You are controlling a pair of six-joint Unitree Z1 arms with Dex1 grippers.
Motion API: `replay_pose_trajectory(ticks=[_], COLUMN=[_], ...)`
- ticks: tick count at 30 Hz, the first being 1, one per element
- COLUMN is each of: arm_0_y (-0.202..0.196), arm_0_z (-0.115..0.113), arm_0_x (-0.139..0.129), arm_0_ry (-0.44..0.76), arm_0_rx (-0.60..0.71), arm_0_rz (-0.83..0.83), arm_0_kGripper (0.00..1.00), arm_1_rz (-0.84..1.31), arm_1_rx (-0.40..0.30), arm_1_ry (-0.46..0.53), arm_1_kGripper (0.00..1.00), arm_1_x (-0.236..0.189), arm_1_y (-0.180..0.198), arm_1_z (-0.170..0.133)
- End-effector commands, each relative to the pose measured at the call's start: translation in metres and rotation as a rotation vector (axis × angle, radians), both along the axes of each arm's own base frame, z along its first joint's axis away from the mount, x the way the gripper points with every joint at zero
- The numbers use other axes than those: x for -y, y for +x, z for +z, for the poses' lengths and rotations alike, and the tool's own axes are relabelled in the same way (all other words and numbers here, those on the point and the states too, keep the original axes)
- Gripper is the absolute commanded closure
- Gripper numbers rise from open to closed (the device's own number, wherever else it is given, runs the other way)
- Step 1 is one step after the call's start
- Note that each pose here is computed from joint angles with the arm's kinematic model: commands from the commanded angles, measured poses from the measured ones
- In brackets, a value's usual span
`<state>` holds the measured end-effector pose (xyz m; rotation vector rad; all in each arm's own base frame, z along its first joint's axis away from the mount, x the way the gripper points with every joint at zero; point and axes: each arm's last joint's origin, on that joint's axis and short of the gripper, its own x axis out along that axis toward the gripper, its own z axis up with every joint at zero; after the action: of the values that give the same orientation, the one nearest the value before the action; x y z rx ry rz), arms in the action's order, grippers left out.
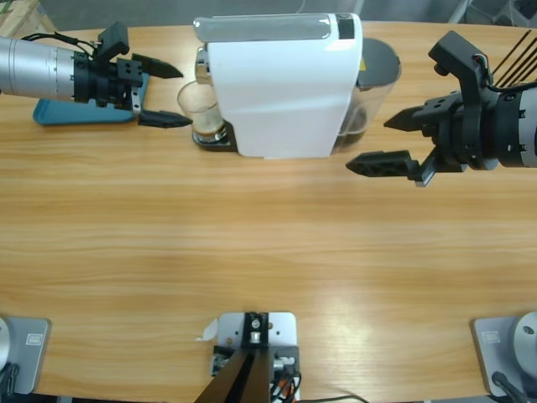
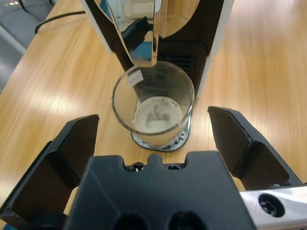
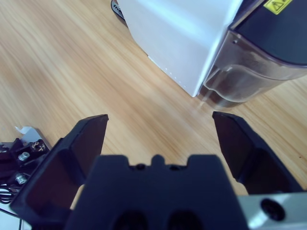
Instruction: Pour coffee
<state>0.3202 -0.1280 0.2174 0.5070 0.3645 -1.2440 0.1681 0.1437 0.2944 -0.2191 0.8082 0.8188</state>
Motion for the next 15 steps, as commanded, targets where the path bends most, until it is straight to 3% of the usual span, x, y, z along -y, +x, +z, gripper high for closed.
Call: replay_pose_trajectory(ticks=[1, 15], arm_0_y=[0.006, 0.008], arm_0_z=[-0.017, -0.02], arm_0_x=[0.016, 0.031], arm_0_ry=[0.009, 0.048], arm_0_rx=[-0.048, -0.044], arm_0_rz=[-0.045, -0.041], arm_0_kGripper=[0.004, 0.004], arm_1_rz=[0.011, 0.012], arm_1_rx=[-0.031, -0.018], arm_1_ry=[-0.04, -0.032], arm_1_kGripper=[0.0, 0.0], arm_1_x=[-0.002, 0.0], arm_1_y=[0.0, -0.002], arm_1_z=[-0.016, -0.013])
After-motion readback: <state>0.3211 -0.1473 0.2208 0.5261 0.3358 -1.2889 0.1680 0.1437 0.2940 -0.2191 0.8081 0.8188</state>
